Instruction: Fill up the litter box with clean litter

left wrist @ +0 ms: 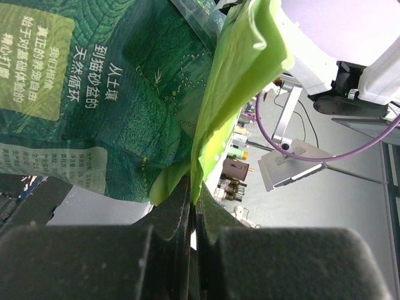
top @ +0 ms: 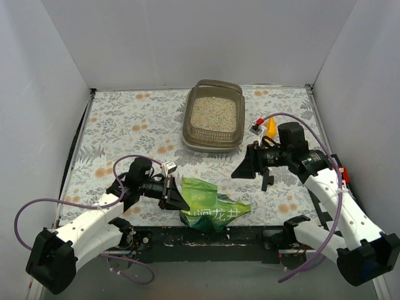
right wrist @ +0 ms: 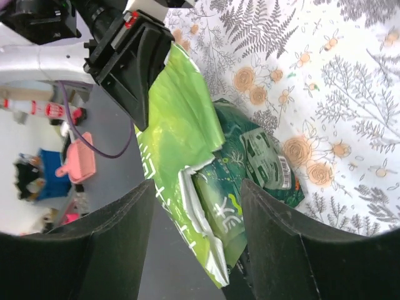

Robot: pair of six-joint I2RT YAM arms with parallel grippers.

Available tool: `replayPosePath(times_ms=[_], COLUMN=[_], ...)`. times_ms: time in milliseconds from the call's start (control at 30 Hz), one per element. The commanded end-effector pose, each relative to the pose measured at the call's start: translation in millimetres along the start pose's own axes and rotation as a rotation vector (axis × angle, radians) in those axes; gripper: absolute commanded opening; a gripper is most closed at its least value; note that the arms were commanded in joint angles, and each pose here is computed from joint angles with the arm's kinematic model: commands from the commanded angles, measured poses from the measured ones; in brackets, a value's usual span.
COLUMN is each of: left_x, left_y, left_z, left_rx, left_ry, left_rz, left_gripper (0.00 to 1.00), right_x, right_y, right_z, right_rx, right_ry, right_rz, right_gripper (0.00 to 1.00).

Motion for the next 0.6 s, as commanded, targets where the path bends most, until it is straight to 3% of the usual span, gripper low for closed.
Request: replayPosePath(times_ms=[0,300,567], left_x=[1.4,4.5,5.2], left_y=[7.0,0.1,0.0], left_z=[-0.5,-1.1,-1.6], left_rx=[0.04,0.045,0.05], left_ry=[-0.017,-0.018,-0.018], left_rz=[0.039,0.037,0.042], left_gripper=[0.0,0.0,0.0], right_x=[6.9,-24.4,-65.5], right_y=[16.2,86.6,83.0], right_z=[-6.5,-49.6,-79.3], right_rx=[-0.07,0.097,0.073], right_ry=[0.073,0.184,0.348], right_rz=[0.228,0.608,0.802], right_gripper=[0.64,0.64,0.66])
Point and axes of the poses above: each gripper's point midway between its finger pads, its own z axis back along the fingers, its own y axis along the line the jaws close on, x = y × z, the point moved 1 cm from there along z, back along the fingers, and after that the axes turned 6 degrees about z, right-handed, at the moved point
